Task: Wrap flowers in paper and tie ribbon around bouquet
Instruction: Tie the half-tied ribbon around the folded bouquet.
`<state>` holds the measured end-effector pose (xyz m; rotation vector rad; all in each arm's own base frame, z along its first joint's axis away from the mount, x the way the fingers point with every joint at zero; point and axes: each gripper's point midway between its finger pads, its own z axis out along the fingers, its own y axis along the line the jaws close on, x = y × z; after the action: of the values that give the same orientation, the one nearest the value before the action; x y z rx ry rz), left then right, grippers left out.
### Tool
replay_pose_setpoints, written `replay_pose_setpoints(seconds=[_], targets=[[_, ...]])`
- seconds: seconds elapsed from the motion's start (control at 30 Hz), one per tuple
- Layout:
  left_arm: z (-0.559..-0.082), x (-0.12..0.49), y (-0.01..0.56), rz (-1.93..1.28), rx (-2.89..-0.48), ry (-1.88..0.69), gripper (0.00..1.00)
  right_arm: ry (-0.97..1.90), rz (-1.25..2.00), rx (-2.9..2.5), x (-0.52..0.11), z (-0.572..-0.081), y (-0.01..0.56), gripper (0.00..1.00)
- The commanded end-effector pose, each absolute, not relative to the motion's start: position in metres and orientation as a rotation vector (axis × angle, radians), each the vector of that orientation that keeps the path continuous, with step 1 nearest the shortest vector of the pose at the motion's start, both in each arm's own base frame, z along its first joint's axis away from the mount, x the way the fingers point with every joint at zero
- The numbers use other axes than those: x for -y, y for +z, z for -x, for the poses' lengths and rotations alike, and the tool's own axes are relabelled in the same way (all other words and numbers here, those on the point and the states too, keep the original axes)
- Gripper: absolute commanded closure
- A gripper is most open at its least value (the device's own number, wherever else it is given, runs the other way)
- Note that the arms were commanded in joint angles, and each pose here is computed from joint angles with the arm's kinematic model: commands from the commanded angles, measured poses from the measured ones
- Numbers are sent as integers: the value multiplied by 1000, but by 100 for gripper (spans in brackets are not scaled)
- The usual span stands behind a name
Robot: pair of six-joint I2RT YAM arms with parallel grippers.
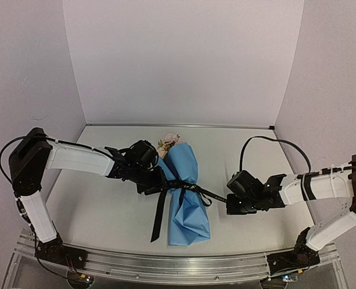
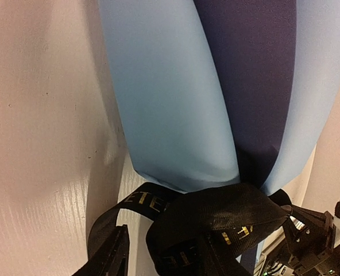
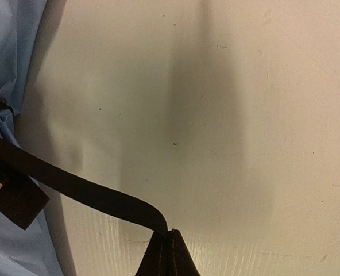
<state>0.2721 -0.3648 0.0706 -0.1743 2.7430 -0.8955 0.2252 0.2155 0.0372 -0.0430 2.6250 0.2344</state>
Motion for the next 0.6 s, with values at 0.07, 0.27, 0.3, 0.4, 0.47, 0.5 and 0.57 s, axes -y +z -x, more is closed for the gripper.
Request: replay_pose_setpoints(seconds=[0.07, 0.27, 0.3, 0.4, 0.47, 0.5, 0.57], targets=[[-282, 377, 79, 171, -2701, -929, 67, 211, 29, -2593, -214, -230, 46, 100], [-289, 370, 82, 143, -2693, -865, 99, 161, 36, -2595, -210, -232, 46, 100], [-292, 365, 83, 139, -2691, -845, 100, 153, 42, -2598, -210, -232, 46, 100], [-303, 346, 86, 141, -2683, -803, 100, 141, 61, -2606, -212, -232, 45, 100], [-312, 333, 92, 136, -2668, -783, 100, 152, 74, -2612, -217, -231, 45, 100], [-317, 326, 94, 128, -2665, -770, 100, 163, 88, -2613, -222, -230, 46, 100], [-327, 317, 98, 118, -2658, -751, 100, 188, 115, -2616, -234, -228, 48, 100]])
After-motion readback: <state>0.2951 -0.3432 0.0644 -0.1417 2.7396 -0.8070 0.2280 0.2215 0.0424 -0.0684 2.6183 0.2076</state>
